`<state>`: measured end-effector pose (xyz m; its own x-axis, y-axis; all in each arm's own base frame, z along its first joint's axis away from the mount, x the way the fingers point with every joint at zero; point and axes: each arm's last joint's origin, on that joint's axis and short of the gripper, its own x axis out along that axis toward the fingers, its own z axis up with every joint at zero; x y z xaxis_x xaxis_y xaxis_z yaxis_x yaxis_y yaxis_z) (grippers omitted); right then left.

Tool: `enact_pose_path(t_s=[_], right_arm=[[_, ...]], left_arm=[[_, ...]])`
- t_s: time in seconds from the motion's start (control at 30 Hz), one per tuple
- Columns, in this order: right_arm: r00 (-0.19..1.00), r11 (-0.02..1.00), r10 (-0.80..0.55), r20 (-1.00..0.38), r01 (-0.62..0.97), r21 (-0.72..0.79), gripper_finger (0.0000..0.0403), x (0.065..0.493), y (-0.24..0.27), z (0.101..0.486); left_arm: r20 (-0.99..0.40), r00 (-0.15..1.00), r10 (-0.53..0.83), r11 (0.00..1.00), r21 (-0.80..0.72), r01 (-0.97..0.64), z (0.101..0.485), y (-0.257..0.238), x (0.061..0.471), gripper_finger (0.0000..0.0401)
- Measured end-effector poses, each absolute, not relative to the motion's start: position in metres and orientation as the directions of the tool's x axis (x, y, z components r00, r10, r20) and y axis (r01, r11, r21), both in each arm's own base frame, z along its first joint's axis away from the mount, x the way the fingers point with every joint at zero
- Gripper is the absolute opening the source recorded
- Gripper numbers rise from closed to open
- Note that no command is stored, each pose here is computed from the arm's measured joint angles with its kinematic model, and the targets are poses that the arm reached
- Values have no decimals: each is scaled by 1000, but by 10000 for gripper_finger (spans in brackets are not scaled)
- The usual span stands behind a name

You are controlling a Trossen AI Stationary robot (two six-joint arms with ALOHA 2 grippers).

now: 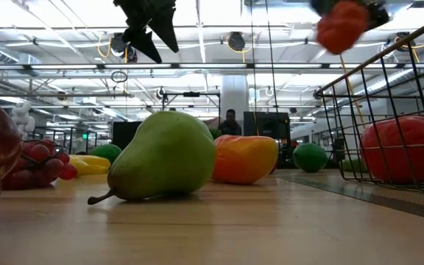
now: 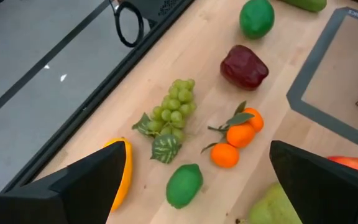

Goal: Build produce basket
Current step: Put the orange pumpkin into the wire basket

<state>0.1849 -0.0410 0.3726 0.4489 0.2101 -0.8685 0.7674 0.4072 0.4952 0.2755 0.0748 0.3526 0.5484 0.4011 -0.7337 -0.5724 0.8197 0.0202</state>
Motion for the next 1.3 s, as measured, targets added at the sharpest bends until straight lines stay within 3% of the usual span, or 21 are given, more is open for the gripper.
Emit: enact_pose_path(t_s=[0.33,0.63,1.03,1.3], right_arm=[[335,323,174,-926,869,375,254,139,11,380],[124,347,215,-969,918,194,254,139,34,328],[130,324,337,-932,914,245,274,157,47,244],[135,301,339,-931,922,243,276,158,47,233]], left_arm=[[-731,554,398,824,19,-567,353,73,276,397],[-732,562,386,828,5,-561,353,68,278,397],[-732,567,378,832,-1,-555,353,64,278,397],[-732,566,379,831,0,-557,352,64,279,397]])
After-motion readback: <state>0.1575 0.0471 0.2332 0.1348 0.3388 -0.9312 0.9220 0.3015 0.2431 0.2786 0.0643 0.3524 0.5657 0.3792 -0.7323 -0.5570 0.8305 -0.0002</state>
